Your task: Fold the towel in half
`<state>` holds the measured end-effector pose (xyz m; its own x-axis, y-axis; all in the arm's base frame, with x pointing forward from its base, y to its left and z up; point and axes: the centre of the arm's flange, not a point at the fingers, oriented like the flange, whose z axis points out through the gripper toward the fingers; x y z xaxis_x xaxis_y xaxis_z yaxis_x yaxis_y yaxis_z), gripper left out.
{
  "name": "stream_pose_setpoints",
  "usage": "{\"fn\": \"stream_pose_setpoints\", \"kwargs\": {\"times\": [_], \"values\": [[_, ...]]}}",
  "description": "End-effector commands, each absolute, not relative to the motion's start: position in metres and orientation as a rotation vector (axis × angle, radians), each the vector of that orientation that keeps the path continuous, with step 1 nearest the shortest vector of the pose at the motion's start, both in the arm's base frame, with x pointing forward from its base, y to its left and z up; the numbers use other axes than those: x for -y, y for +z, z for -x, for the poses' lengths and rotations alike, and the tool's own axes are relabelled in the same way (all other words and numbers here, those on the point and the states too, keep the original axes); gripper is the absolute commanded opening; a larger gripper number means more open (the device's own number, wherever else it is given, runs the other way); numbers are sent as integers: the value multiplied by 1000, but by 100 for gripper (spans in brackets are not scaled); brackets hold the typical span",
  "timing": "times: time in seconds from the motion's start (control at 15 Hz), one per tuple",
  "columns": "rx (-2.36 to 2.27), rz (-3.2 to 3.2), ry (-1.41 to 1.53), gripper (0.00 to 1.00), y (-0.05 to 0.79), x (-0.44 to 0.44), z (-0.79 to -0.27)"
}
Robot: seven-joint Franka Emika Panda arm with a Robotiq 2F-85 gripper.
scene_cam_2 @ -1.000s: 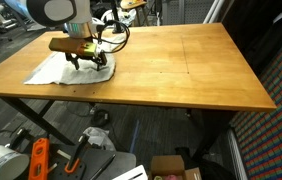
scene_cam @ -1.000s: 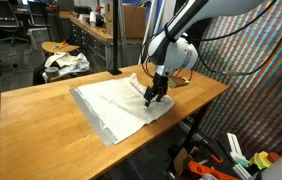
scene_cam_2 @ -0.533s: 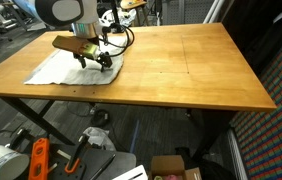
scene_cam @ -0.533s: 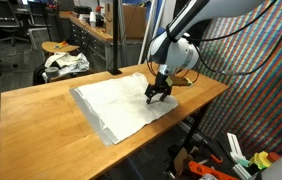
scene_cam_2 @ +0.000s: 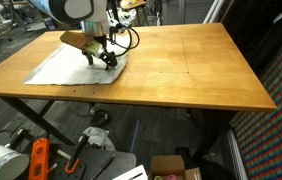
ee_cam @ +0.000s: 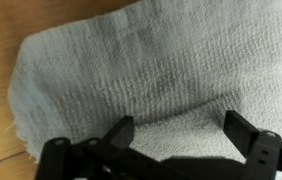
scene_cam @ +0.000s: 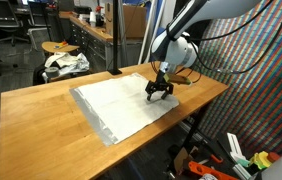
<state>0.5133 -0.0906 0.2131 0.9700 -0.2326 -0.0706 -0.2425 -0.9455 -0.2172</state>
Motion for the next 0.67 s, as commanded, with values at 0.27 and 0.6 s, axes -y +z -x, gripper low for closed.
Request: {"fn": "stream_pose_setpoints", "kwargs": {"times": [0.27,0.6], "values": [[-380,2881,200,100,258,138,-537],[-272,2941,316,100,256,175,-521]]}}
